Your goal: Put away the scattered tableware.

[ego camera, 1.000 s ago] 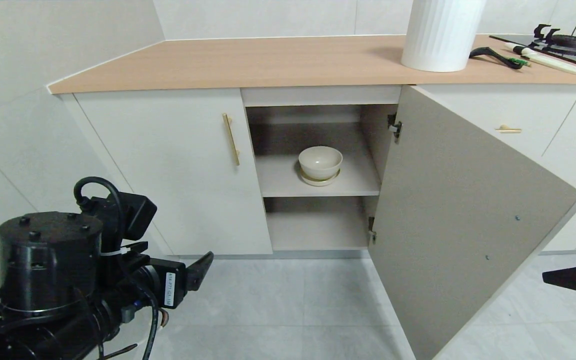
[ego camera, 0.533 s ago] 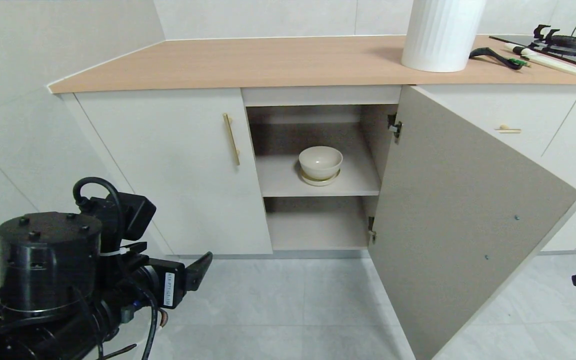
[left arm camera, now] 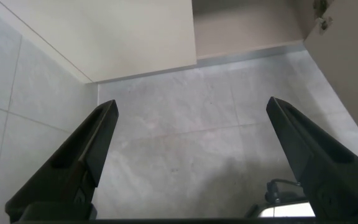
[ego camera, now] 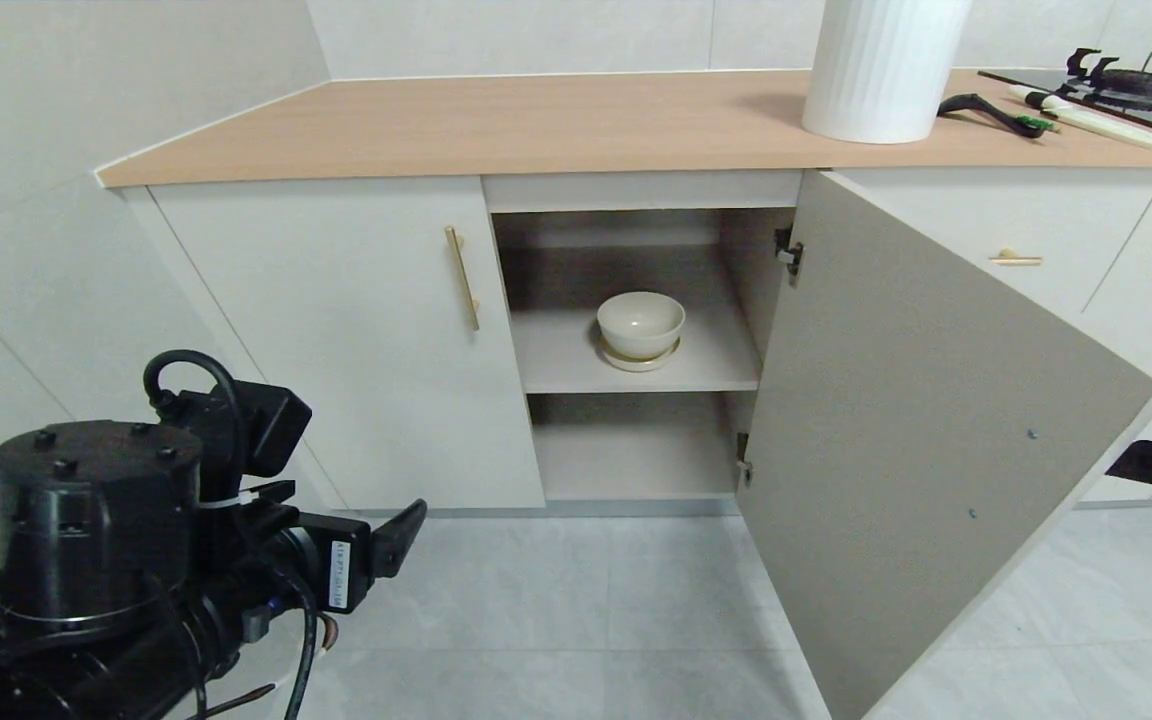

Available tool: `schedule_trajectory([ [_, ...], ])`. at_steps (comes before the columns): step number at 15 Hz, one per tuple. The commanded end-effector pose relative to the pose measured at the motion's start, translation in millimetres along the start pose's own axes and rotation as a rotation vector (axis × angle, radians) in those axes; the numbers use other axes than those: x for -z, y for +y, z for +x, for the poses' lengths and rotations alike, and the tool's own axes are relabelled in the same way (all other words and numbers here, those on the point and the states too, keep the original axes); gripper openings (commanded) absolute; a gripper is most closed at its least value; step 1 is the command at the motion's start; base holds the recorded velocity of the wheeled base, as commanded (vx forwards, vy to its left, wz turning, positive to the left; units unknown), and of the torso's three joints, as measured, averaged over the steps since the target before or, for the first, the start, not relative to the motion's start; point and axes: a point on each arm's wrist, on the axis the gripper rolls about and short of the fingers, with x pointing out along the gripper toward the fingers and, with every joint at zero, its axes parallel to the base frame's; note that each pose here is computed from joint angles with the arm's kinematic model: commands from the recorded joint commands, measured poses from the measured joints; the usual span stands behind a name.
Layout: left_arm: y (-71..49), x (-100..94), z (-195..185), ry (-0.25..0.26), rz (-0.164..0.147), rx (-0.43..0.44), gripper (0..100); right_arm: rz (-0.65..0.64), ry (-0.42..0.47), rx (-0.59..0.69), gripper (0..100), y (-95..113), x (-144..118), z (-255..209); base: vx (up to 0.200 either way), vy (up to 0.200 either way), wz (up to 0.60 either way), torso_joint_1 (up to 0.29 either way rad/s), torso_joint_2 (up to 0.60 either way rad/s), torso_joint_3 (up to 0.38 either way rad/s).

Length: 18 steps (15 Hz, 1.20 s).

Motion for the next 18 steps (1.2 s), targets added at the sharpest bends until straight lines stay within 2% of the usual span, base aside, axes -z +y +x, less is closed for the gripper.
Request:
schedule_trajectory([
  [1, 0.3, -0.9, 0.2, -0.003, -0.004, -0.002, 100, 0.017, 0.074, 0.004, 100, 1.4, 9.3, 30.5, 0.0, 0.0, 0.0, 0.0, 0.0, 0.0],
  [2, 0.5, -2.0, 0.3, -0.007, -0.01, -0.003, 100, 0.02, 0.074, -0.016, 100, 2.4, 9.6, 31.7, 0.0, 0.0, 0.0, 0.0, 0.0, 0.0],
  [5, 6.1, -2.8, 2.2, -0.007, -0.025, -0.028, 100, 0.056, 0.108, -0.204, 100, 14.9, 13.7, 27.6, 0.0, 0.0, 0.0, 0.0, 0.0, 0.0],
  [6, 9.0, -4.4, 3.1, -0.015, -0.036, -0.042, 100, 0.049, 0.111, -0.214, 100, 17.5, 15.1, 26.7, 0.0, 0.0, 0.0, 0.0, 0.0, 0.0],
  [9, 11.4, -9.5, 5.4, -0.075, -0.071, -0.05, 100, 0.016, 0.136, -0.292, 100, 29.7, 20.1, 24.1, 0.0, 0.0, 0.0, 0.0, 0.0, 0.0],
  [12, 12.0, -9.4, 4.0, -0.077, -0.069, -0.048, 100, -0.015, 0.16, -0.405, 100, 54.8, 23.9, 22.9, 0.0, 0.0, 0.0, 0.0, 0.0, 0.0],
  [16, 11.4, -7.8, 4.9, -0.066, -0.054, -0.051, 100, -0.104, 0.1, -0.559, 100, 108.5, 30.1, 41.5, 0.0, 0.0, 0.0, 0.0, 0.0, 0.0],
  [18, 11.2, -8.1, 4.5, -0.069, -0.047, -0.05, 100, -0.12, 0.085, -0.595, 100, 123.8, 33.7, 49.4, 0.0, 0.0, 0.0, 0.0, 0.0, 0.0],
])
